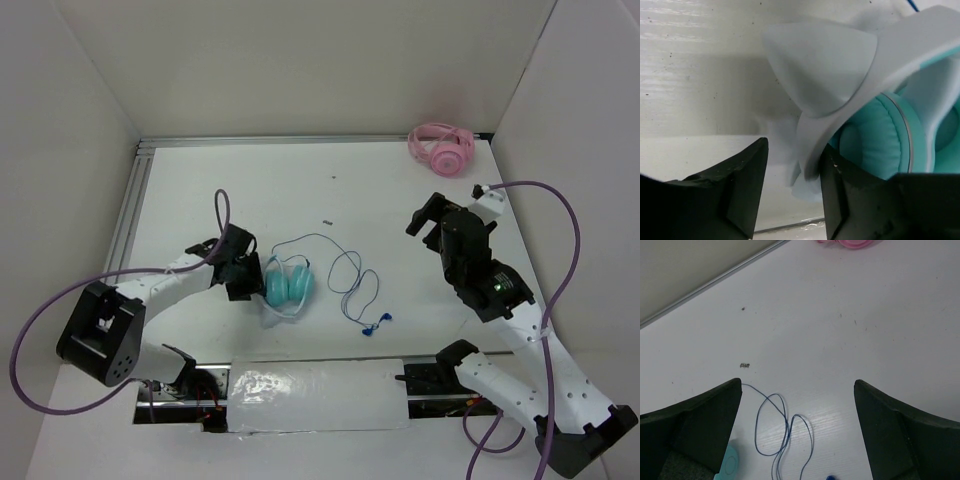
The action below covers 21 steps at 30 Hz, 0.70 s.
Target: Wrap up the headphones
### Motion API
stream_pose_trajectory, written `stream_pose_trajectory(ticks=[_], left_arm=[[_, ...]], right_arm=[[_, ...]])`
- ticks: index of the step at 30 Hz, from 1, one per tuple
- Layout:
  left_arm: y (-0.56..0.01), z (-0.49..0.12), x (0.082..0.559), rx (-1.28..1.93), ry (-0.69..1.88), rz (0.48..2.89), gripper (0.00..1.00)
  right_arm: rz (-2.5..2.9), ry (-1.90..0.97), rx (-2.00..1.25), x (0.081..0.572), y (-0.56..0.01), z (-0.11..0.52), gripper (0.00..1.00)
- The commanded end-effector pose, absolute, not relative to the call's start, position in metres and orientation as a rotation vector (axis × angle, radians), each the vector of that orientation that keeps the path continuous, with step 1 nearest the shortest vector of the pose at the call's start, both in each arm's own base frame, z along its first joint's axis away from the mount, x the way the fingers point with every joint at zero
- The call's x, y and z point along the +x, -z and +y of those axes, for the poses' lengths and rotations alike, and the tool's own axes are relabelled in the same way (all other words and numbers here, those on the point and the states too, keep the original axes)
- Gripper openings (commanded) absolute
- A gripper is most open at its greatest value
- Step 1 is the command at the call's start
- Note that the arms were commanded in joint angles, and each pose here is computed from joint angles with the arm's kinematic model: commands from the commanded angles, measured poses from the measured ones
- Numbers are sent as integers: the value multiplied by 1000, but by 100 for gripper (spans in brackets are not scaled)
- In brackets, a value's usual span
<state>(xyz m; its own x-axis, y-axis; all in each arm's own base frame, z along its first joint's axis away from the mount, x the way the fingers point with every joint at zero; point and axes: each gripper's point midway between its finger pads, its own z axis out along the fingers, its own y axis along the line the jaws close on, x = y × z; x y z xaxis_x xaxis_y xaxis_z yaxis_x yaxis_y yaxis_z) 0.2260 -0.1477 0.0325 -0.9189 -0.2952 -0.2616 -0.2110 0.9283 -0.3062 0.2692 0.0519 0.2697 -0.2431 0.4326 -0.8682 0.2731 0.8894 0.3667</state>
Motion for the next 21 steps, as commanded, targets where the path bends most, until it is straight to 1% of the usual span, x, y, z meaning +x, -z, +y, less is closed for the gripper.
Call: stream_pose_trajectory(ticks=[1,2,4,5,7,8,10,13,15,17,18,20,21], left_arm=[[-33,-150,233,-378,352,2786,56],[-28,-148,234,-372,306,2791,52],[-29,-154,237,-351,304,2796,46],[-27,-155,237,-370,286,2809,33],[-31,-157,241,-370,264,2807,23],[-31,-158,242,-370,251,2813,11],[-40,-159,249,-367,231,2800,0],[-62,-163,261,-348,228,2760,0],[-86,-169,274,-300,276,2700,0],[-118,-178,288,-216,351,2611,0],[-130,-182,293,-178,383,2574,0],[-166,-192,303,-15,462,2455,0],[-189,-196,311,11,490,2390,0]], right_arm=[[1830,-135,503,269,-272,47,100],[1830,-138,496,268,-272,48,100],[1834,-131,492,268,-271,47,100],[1831,-133,492,267,-272,47,100],[1835,-170,467,268,-274,53,100],[1841,-179,441,268,-273,56,100],[1845,-214,414,269,-270,63,100],[1872,-284,295,269,-265,82,100],[1887,-325,241,268,-262,91,100],[1877,-376,195,267,-263,101,100],[1888,-378,138,265,-255,105,100],[1827,-433,74,263,-264,116,100],[1834,-465,22,260,-254,124,100]])
